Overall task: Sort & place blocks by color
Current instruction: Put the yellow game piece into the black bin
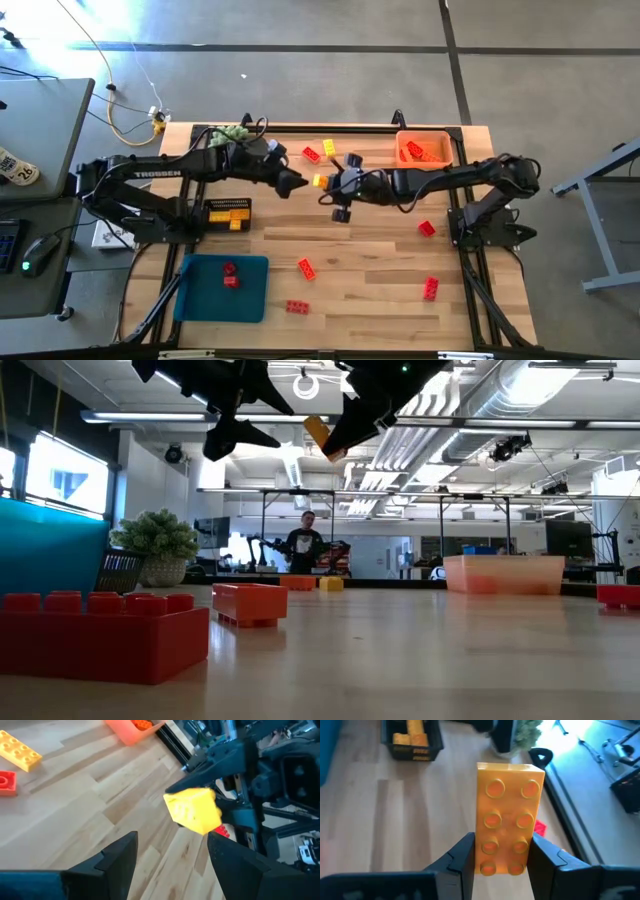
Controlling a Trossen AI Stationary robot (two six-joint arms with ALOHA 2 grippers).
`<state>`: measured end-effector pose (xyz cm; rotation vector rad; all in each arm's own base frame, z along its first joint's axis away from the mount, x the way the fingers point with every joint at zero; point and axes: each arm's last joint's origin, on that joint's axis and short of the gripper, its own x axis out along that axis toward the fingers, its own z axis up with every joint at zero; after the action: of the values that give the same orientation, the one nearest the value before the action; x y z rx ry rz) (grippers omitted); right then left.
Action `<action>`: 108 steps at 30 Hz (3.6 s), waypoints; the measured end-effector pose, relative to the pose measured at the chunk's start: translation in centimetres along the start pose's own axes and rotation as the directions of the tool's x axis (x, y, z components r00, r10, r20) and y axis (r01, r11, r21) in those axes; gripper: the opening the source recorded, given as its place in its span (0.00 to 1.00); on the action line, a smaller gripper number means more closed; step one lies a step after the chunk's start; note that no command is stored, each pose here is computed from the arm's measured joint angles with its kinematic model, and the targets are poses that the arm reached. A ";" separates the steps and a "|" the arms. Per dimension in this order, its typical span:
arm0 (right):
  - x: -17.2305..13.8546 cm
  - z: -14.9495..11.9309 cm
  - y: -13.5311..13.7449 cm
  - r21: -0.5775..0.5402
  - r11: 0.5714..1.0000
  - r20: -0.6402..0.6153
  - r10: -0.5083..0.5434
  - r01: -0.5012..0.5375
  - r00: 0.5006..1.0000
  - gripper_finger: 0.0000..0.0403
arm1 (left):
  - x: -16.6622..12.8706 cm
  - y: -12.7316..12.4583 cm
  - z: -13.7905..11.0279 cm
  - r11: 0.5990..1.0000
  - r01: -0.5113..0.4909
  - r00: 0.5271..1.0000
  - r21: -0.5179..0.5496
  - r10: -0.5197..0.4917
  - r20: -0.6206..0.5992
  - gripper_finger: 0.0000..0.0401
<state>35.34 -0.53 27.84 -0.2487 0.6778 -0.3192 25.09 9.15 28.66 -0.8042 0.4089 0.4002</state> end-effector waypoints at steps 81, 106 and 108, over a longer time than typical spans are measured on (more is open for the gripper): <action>4.1 1.6 0.1 0.079 0.986 -0.115 -0.140 0.150 0.983 0.28 | 3.8 1.3 0.2 0.991 -0.099 0.993 0.093 0.092 0.080 0.49; 3.9 0.9 0.3 0.075 0.990 -0.179 -0.106 0.121 0.978 0.50 | 3.8 1.6 -0.3 0.947 -0.139 0.990 0.290 0.136 0.033 0.17; 3.9 0.7 0.4 0.095 0.988 -0.205 -0.101 0.123 0.974 0.50 | 3.8 1.7 -0.6 0.943 -0.149 0.988 0.298 0.155 0.005 0.17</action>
<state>38.72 -1.55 26.00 -0.1538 0.8434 -0.4922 27.32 10.49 25.39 -0.4842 0.5370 0.4621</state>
